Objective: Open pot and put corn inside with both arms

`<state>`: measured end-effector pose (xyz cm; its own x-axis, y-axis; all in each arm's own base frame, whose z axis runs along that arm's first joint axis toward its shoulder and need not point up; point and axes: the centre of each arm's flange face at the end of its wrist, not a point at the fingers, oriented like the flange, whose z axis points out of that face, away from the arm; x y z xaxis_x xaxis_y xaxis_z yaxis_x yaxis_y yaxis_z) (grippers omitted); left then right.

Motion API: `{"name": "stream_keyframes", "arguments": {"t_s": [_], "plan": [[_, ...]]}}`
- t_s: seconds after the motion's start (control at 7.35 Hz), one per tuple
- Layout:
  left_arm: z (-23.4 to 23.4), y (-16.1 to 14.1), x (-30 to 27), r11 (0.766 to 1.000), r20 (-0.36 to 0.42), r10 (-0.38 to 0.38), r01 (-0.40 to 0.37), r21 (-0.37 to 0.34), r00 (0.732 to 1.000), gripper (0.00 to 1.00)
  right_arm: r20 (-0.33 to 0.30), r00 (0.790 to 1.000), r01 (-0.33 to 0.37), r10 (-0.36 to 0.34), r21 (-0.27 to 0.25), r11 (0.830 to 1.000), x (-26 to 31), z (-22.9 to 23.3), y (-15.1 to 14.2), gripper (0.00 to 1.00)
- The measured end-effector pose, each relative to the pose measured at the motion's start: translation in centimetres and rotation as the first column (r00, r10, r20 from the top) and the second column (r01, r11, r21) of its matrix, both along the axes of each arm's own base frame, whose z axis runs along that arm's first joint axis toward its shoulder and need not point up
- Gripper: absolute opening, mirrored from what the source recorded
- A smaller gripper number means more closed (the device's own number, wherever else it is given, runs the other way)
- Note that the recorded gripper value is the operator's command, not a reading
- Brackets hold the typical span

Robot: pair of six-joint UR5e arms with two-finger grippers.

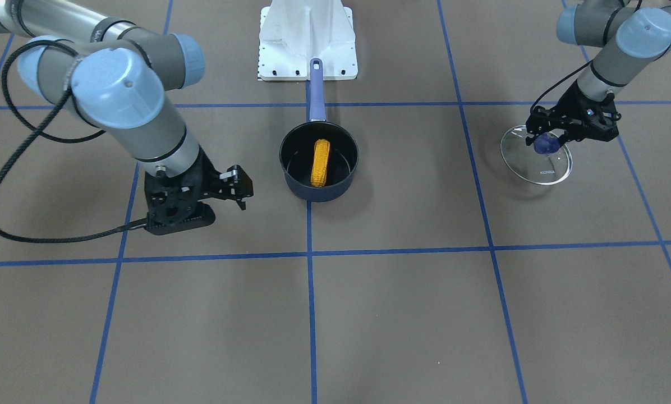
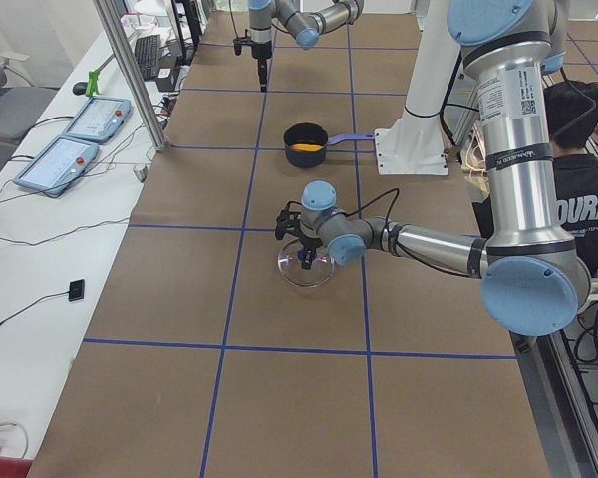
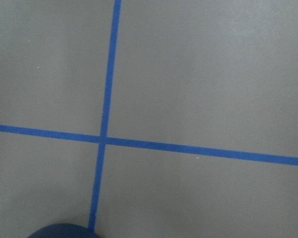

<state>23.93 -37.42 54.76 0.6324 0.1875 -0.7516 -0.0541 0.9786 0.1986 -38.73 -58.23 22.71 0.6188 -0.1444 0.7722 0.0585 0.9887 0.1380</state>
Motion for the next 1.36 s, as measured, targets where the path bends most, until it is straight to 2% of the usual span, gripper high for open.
{"name": "stream_keyframes", "arguments": {"t_s": [0.41,0.95,1.36], "plan": [[1.2,-0.5,0.0,1.000,0.019,0.014,-0.014,0.011,1.000,0.42,0.025,0.999,0.036,-0.036,0.004,0.999,5.8,3.3,-2.4,1.00],[1.9,-1.0,0.5,1.000,0.028,0.017,-0.018,0.007,0.999,0.43,0.023,0.999,0.044,-0.044,0.010,0.999,7.2,4.6,-2.8,1.00],[2.0,-1.3,0.8,1.000,0.030,0.019,-0.019,0.005,0.999,0.54,0.022,0.999,0.044,-0.044,0.010,0.999,7.2,4.7,-2.8,1.00]]}}
